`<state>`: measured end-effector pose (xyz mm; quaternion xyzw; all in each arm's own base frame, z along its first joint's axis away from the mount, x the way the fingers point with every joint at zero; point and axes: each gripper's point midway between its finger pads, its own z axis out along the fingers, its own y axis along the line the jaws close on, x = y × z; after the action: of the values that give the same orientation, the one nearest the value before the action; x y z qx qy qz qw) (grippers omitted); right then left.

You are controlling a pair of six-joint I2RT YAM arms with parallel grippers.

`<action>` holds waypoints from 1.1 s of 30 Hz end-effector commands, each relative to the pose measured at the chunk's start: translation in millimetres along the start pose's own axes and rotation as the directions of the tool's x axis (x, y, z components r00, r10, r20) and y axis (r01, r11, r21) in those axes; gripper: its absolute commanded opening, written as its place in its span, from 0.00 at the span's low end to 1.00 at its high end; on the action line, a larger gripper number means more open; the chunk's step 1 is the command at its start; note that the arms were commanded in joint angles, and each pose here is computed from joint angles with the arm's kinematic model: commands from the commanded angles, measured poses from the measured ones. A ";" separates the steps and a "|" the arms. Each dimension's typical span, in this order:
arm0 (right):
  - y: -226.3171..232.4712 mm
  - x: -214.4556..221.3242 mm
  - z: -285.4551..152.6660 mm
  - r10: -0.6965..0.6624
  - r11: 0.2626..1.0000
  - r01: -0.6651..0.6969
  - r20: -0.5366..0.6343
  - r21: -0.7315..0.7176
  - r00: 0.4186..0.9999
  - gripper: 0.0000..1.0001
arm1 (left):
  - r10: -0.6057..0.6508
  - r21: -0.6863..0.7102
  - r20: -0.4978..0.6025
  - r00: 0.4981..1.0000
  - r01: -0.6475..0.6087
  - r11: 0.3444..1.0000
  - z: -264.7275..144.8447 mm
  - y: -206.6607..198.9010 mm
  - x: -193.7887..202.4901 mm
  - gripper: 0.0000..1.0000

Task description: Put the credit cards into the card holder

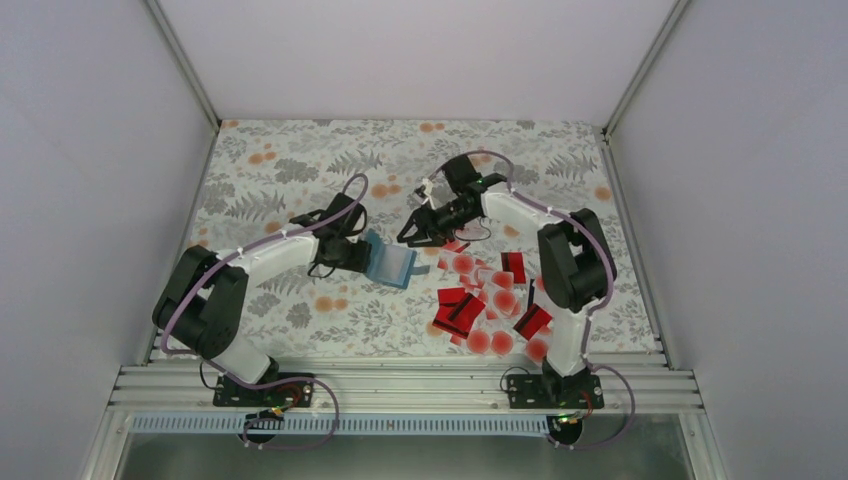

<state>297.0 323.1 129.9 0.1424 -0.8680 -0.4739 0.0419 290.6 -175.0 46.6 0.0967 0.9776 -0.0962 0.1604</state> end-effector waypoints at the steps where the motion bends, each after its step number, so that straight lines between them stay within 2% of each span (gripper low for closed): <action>1: -22.6 12.2 23.2 0.127 0.991 -0.129 -0.062 -0.029 0.990 0.43 | 0.013 0.032 -0.005 1.000 -0.013 0.999 1.9 -6.6 0.0 0.57; 3: -28.8 15.2 28.4 0.149 0.988 -0.152 -0.076 -0.038 0.986 0.48 | 0.011 0.039 -0.012 1.000 -0.011 0.999 4.1 -6.8 4.0 0.52; 8: -45.2 19.8 39.5 0.197 0.979 -0.201 -0.101 -0.037 0.975 0.49 | 0.006 0.077 -0.022 1.000 -0.004 0.997 6.3 -11.7 9.1 0.38; 19: -59.8 19.6 55.7 0.235 0.970 -0.240 -0.109 -0.029 0.966 0.49 | -0.013 0.169 -0.032 0.999 0.018 0.985 3.5 -26.3 14.2 0.21; 33: -62.8 19.7 65.9 0.235 0.970 -0.241 -0.132 -0.034 0.963 0.48 | -0.021 0.201 -0.037 0.999 0.028 0.979 4.6 -32.1 13.4 0.18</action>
<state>278.8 330.8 41.9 0.0579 -0.8692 -0.4677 0.1497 273.9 -200.5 41.1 0.1027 0.9692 -0.1814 0.1313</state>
